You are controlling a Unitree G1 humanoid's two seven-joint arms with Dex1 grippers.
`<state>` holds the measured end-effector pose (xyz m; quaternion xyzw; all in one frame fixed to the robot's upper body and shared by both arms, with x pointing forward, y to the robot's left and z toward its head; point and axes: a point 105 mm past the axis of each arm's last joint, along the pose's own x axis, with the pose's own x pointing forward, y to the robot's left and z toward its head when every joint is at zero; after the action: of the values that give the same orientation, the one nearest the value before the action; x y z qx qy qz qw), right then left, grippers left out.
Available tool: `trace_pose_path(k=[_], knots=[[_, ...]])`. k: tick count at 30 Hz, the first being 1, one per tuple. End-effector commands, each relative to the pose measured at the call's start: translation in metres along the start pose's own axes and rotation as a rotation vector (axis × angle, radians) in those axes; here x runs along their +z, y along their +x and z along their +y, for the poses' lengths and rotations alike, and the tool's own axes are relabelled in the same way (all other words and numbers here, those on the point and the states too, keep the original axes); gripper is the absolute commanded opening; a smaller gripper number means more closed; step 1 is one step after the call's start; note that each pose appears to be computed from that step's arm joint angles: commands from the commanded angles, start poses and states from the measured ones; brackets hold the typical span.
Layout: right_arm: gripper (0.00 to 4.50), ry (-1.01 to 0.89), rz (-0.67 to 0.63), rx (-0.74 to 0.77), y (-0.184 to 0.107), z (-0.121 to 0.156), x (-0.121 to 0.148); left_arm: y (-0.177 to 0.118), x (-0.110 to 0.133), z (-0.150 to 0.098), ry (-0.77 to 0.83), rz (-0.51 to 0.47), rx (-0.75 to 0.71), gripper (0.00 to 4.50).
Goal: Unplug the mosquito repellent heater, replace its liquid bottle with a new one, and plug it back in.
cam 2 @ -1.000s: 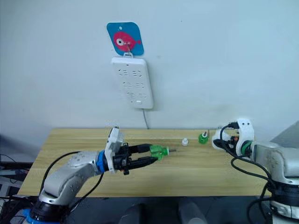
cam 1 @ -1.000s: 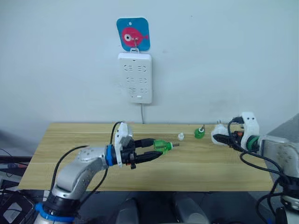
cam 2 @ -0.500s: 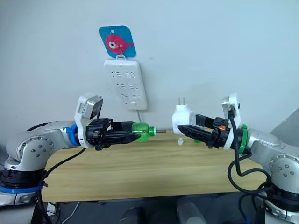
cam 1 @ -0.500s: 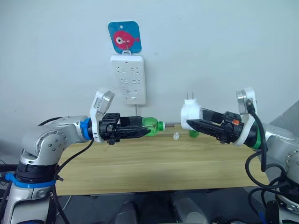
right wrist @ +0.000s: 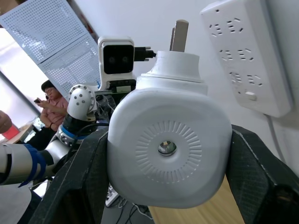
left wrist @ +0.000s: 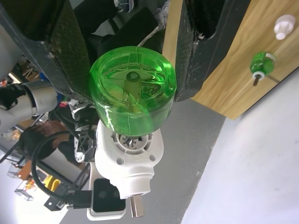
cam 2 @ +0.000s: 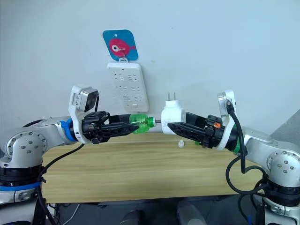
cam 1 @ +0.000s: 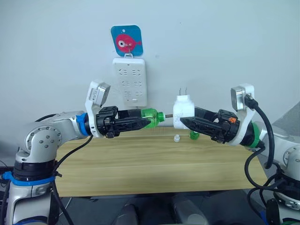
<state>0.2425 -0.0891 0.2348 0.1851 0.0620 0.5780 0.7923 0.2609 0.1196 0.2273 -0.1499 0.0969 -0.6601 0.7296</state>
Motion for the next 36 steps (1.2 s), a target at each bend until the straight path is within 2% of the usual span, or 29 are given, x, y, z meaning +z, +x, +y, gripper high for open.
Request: trace_pose_path(k=[1,25,36], knots=[[3.02,-0.013,-0.021,0.044,0.002,0.012,0.005,0.002,0.007,-0.007,0.03,-0.023,-0.023,2.25],[3.02,0.026,0.008,0.042,0.002,0.012,-0.001,0.008,-0.003,-0.014,0.021,0.048,-0.091,2.25],[3.02,0.026,0.067,0.107,0.006,0.022,-0.007,0.014,-0.003,-0.011,0.029,0.02,-0.092,2.25]])
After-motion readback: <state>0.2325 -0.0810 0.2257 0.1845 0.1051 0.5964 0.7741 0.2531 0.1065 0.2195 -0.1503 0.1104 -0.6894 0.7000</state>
